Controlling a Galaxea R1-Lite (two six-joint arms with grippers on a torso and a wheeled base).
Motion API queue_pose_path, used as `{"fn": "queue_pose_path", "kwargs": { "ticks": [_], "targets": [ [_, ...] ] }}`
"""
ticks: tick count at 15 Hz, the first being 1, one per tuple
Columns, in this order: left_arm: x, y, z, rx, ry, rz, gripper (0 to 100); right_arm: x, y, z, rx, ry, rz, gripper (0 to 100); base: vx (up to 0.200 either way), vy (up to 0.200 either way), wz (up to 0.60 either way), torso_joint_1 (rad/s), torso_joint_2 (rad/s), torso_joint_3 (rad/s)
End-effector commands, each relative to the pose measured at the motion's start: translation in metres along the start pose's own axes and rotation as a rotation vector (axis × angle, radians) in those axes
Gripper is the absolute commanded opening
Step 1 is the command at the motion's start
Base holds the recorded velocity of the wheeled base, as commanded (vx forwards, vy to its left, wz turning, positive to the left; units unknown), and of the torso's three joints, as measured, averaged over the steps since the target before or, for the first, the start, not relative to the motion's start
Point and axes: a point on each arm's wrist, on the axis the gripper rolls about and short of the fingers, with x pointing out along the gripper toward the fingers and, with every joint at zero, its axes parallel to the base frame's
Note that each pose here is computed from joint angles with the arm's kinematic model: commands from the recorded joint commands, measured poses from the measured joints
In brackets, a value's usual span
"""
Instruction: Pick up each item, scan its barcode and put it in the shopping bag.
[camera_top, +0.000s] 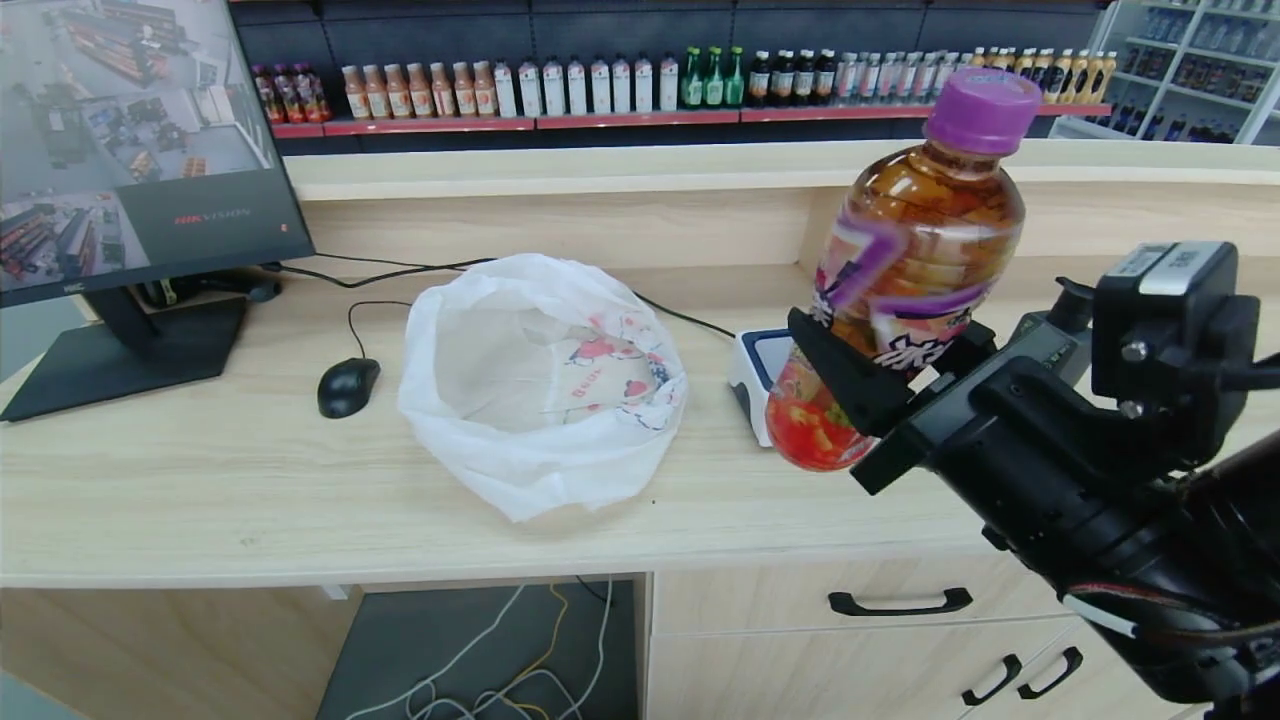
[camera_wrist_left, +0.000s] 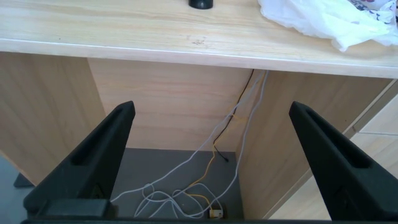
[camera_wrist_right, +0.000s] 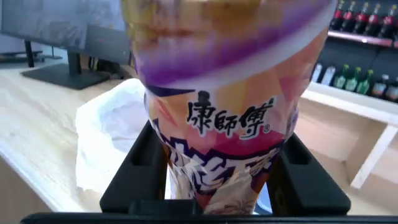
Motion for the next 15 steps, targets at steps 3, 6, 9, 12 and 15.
{"fn": "queue_pose_path", "kwargs": {
  "ticks": [3,6,9,12,15],
  "targets": [
    [0.000,0.000,0.000,-0.001,0.000,0.001,100,0.009,-0.020,-0.017,0.060,0.043,-0.100,0,0.000,0.000,0.00,0.000,0.00,0.000],
    [0.000,0.000,0.000,-0.001,0.000,0.001,100,0.020,-0.028,-0.022,0.087,0.028,-0.089,0,0.000,0.000,0.00,0.000,0.00,0.000],
    [0.000,0.000,0.000,-0.001,0.000,0.001,100,0.019,-0.039,-0.032,0.097,0.059,-0.129,0,0.000,0.000,0.00,0.000,0.00,0.000],
    [0.000,0.000,0.000,-0.001,0.000,0.001,100,0.011,-0.045,-0.038,0.115,0.093,-0.151,0,0.000,0.000,0.00,0.000,0.00,0.000],
    [0.000,0.000,0.000,-0.001,0.000,0.001,100,0.003,-0.044,-0.046,0.179,0.134,-0.155,0,0.000,0.000,0.00,0.000,0.00,0.000]
  ]
}}
